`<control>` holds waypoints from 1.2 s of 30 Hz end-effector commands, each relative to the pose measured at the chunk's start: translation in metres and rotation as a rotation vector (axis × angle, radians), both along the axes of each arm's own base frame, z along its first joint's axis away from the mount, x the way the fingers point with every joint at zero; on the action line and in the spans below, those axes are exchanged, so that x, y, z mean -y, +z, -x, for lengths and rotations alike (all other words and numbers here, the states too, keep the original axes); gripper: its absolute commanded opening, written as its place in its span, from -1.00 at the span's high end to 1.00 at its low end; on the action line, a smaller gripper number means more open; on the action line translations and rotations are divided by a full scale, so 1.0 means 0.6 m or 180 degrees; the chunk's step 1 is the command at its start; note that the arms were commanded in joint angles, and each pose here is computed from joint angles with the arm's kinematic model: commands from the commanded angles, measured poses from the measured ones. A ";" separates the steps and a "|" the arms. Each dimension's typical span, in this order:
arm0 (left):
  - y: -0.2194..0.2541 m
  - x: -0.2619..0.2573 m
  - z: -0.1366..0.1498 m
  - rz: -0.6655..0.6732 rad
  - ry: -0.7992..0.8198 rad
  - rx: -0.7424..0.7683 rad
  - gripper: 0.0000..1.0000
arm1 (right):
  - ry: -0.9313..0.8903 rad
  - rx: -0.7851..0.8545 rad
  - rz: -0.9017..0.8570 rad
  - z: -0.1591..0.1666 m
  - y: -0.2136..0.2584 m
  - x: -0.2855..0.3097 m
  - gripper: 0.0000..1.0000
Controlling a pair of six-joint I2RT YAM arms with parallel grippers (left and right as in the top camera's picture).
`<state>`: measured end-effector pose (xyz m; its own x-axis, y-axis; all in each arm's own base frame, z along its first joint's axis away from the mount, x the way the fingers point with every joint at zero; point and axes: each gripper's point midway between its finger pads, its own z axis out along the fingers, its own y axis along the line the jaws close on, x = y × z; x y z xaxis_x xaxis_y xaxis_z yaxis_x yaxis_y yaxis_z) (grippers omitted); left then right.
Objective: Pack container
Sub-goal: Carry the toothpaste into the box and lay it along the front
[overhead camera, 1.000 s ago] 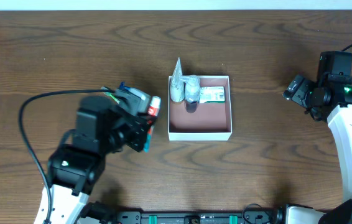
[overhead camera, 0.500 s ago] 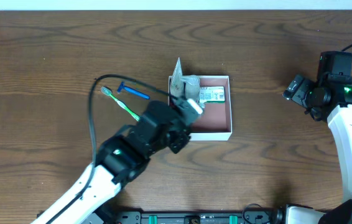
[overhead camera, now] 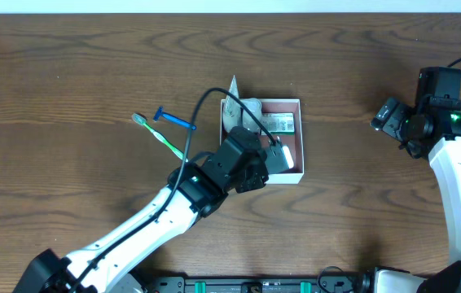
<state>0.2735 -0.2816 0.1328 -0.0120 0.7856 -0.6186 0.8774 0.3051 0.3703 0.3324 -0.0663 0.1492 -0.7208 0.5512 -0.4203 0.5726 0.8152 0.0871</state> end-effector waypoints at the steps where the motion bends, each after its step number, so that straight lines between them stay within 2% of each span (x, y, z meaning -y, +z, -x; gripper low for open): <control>1: 0.000 0.007 -0.007 -0.0359 -0.0494 0.0402 0.87 | -0.0051 0.0098 0.0022 -0.003 0.017 0.006 -0.98; 5: -0.017 0.009 -0.006 -0.0564 -0.0736 0.0503 0.88 | -0.0051 0.0098 0.0022 -0.003 0.017 0.006 -0.98; 11: -0.037 0.019 0.004 -0.0627 -0.0821 0.0436 0.87 | -0.0051 0.0098 0.0023 -0.003 0.017 0.006 -0.99; 12: -0.040 0.021 0.006 -0.0632 -0.0838 0.0430 0.73 | -0.0051 0.0098 0.0022 -0.003 0.017 0.006 -0.99; 13: -0.042 0.023 0.009 -0.0638 -0.0854 0.0423 0.49 | -0.0050 0.0098 0.0022 -0.003 0.017 0.006 -0.98; 15: -0.042 0.026 0.012 -0.0637 -0.0874 0.0425 0.13 | -0.0050 0.0098 0.0022 -0.003 0.017 0.006 -0.99; 17: -0.040 0.029 0.011 -0.0622 -0.0876 0.0443 -0.10 | -0.0051 0.0098 0.0023 -0.003 0.017 0.006 -0.98; 21: -0.027 0.037 0.004 -0.0534 -0.0848 0.0533 -0.82 | -0.0051 0.0098 0.0022 -0.003 0.017 0.006 -0.98; 23: -0.007 0.046 -0.005 -0.0352 -0.0727 0.0585 -1.00 | -0.0051 0.0098 0.0023 -0.003 0.017 0.006 -0.99; 29: 0.100 0.060 -0.018 0.0523 -0.0187 0.0640 -0.96 | -0.0051 0.0098 0.0022 -0.003 0.017 0.006 -0.99; 36: 0.241 0.024 0.015 0.1504 0.0294 0.0499 -0.96 | -0.0050 0.0097 0.0023 -0.003 0.017 0.006 -0.99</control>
<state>0.2738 -0.3025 0.2431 0.1339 0.5595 -0.8180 0.7805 0.4491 0.4349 0.3323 -0.0662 0.1492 -0.7207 0.5515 -0.4200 0.5729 0.8150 0.0871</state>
